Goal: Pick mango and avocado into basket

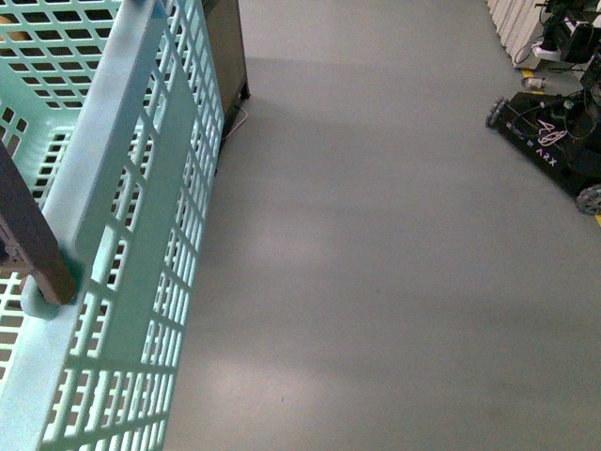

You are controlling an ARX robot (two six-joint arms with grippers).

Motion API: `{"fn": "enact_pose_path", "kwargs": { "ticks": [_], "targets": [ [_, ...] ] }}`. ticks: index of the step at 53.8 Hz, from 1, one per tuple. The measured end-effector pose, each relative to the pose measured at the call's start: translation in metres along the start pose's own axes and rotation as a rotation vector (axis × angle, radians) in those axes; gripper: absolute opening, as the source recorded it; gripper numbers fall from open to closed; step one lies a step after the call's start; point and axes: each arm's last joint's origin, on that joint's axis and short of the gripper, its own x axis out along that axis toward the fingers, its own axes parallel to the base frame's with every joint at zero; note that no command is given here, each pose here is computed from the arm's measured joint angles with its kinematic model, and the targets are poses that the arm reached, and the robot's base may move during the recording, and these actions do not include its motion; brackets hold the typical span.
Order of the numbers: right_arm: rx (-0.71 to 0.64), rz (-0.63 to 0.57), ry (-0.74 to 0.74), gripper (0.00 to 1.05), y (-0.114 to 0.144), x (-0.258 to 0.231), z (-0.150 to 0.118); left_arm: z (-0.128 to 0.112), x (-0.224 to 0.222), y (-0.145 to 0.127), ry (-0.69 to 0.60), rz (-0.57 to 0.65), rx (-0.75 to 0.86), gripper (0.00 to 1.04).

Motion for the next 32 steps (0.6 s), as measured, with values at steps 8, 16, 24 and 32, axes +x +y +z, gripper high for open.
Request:
{"fn": "enact_pose_path", "kwargs": {
  "ticks": [8, 16, 24, 32],
  "targets": [
    [0.0, -0.006, -0.001, 0.96, -0.0002, 0.0, 0.0001, -0.0016, -0.0002, 0.0, 0.023, 0.0, -0.003, 0.29],
    [0.0, -0.003, 0.0, 0.96, -0.0001, 0.0, 0.0, -0.0013, -0.0002, 0.0, 0.009, 0.0, -0.007, 0.29],
    [0.0, -0.003, 0.0, 0.96, -0.0001, 0.0, 0.0, -0.0007, -0.0005, -0.0002, 0.003, -0.002, -0.005, 0.29],
    [0.0, 0.0, -0.001, 0.96, 0.0, 0.0, 0.0001, -0.0009, -0.0003, 0.0, 0.006, 0.0, -0.002, 0.29]
  ]
}}
